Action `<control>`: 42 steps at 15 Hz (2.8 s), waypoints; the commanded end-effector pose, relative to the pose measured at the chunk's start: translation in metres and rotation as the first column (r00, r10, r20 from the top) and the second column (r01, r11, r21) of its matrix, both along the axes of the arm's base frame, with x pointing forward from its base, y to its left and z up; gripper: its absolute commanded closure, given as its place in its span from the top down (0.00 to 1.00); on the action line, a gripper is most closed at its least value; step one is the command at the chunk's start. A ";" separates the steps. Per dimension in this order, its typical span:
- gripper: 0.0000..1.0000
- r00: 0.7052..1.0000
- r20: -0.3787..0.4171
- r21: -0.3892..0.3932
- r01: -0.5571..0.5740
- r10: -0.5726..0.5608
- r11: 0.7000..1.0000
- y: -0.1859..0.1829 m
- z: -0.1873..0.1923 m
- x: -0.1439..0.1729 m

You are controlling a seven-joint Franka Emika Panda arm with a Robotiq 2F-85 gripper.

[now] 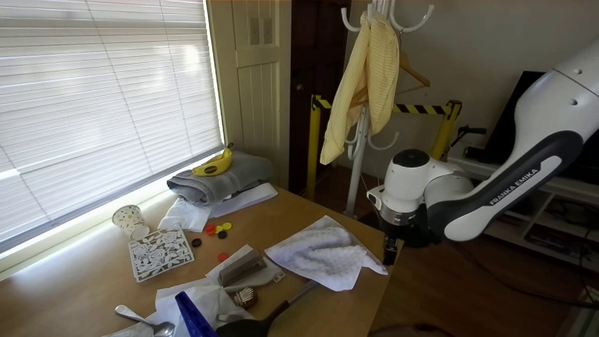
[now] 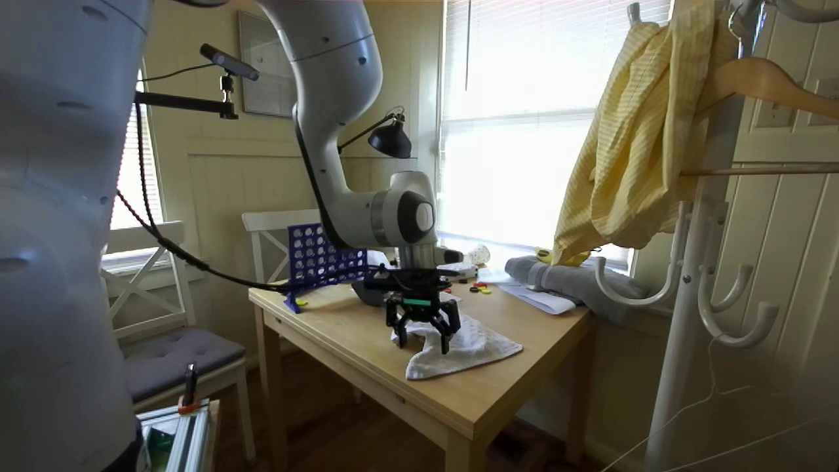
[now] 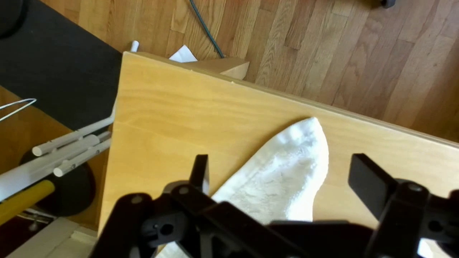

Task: Hang the white towel on the white stand.

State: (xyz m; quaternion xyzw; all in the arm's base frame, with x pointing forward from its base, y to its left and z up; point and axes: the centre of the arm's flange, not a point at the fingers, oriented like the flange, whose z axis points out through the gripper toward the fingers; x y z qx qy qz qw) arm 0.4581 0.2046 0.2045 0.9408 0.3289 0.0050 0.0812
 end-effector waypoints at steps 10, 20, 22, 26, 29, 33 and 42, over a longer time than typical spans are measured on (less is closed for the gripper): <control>0.69 0.998 -0.058 0.025 0.014 -0.012 1.000 0.030 -0.034 -0.013; 0.01 0.990 -0.113 0.049 0.093 -0.087 0.994 0.009 -0.044 0.013; 0.00 0.989 -0.116 0.043 0.093 -0.087 0.995 0.010 -0.045 0.015; 0.29 0.988 -0.126 0.025 0.090 -0.086 0.996 0.013 -0.043 0.014; 0.48 0.989 -0.122 0.019 0.089 -0.086 0.996 0.015 -0.039 0.010; 0.76 0.990 -0.119 0.020 0.080 -0.077 0.997 0.016 -0.041 0.014; 0.49 0.984 -0.147 0.012 0.099 -0.096 0.995 0.005 -0.047 0.040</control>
